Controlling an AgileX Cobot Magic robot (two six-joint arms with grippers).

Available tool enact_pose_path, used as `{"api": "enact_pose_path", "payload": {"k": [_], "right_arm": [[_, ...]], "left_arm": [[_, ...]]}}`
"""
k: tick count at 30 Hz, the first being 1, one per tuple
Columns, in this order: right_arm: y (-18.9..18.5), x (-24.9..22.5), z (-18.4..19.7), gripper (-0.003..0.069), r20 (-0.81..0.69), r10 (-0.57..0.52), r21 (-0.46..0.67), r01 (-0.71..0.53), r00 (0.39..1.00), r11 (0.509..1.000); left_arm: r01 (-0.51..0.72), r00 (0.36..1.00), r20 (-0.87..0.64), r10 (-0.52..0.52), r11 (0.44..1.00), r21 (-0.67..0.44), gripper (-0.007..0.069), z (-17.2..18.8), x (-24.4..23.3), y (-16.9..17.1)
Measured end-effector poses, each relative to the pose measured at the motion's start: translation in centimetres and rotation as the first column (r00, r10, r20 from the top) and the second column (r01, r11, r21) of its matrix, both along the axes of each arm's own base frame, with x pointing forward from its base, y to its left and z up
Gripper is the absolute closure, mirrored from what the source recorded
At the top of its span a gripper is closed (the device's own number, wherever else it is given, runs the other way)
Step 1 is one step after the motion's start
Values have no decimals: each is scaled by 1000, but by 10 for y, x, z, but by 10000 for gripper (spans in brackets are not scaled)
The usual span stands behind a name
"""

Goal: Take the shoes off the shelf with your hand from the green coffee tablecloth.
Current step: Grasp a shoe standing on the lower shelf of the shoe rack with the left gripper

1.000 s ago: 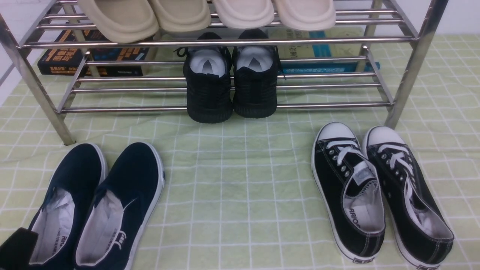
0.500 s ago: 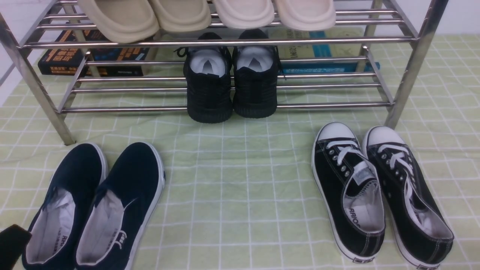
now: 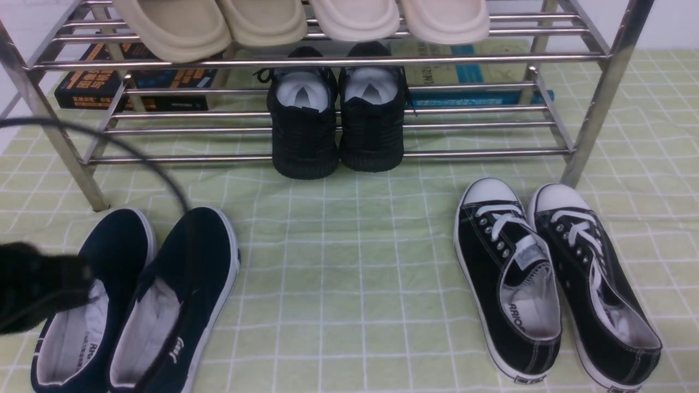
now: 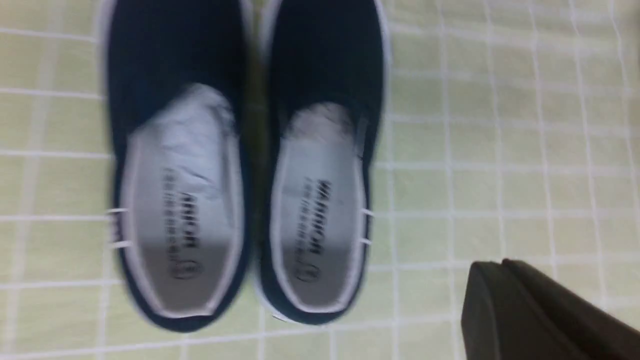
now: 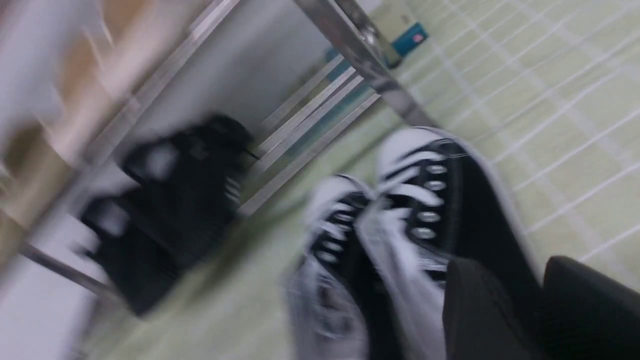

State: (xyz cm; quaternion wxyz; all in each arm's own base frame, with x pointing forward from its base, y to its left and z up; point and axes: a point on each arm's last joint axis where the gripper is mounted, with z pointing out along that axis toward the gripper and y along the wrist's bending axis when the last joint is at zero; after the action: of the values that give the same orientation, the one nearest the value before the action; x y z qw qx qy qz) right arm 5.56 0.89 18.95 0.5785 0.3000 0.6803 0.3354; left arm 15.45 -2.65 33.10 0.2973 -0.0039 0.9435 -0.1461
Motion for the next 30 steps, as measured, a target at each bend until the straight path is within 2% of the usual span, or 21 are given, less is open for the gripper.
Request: {"api": "enact_pose_path", "payload": {"k": [3, 5, 9, 10, 11, 13, 15, 17, 19, 20, 22, 27, 28, 29, 30], "right_arm": [[1, 0, 1, 432, -4, -1, 127, 2, 1000, 992], [1, 0, 1, 433, -8, 1, 135, 0, 1000, 991], [7, -6, 25, 463, -3, 74, 25, -74, 997, 997], [9, -11, 45, 498, 11, 121, -62, -120, 993, 991], [10, -13, 51, 502, 16, 131, -85, -129, 991, 988], [14, -17, 80, 566, -38, 204, -230, -208, 978, 951], [16, -16, 96, 596, -82, 233, -288, -247, 969, 925], [19, -11, 119, 650, -203, 278, -369, -337, 939, 866], [20, -9, 125, 661, -252, 291, -387, -372, 923, 843], [20, -4, 137, 665, -292, 297, -412, -400, 909, 819], [21, 6, 145, 665, -341, 304, -429, -435, 889, 792], [22, 24, 154, 664, -406, 316, -453, -490, 857, 745], [22, 24, 154, 664, -408, 317, -453, -491, 856, 744], [22, 28, 154, 663, -421, 317, -449, -499, 850, 741], [22, 28, 154, 663, -422, 317, -449, -500, 849, 741]], "left_arm": [[44, 991, -121, -51, 997, -55, 580, -3, 33, -7], [53, 989, -137, -61, 997, -61, 554, -3, 43, -8], [102, 983, -145, -108, 994, -50, 444, 4, 74, -10], [145, 980, -134, -149, 989, -38, 380, 11, 87, -14], [152, 979, -133, -155, 988, -35, 374, 11, 89, -15], [232, 964, -128, -233, 972, -23, 309, 21, 107, -28], [277, 952, -131, -277, 961, -19, 286, 24, 116, -37], [409, 906, -126, -403, 912, 21, 270, 29, 132, -63], [462, 883, -121, -454, 885, 57, 267, 30, 140, -73], [534, 845, -106, -524, 837, 120, 267, 32, 149, -87], [596, 801, -83, -593, 775, 208, 267, 35, 159, -106], [611, 742, -39, -669, 652, 449, 267, 27, 186, -143], [609, 741, -36, -671, 648, 458, 267, 25, 188, -144], [598, 722, -38, -691, 596, 536, 267, 18, 194, -154], [598, 719, -39, -694, 589, 544, 267, 17, 195, -155]]}}
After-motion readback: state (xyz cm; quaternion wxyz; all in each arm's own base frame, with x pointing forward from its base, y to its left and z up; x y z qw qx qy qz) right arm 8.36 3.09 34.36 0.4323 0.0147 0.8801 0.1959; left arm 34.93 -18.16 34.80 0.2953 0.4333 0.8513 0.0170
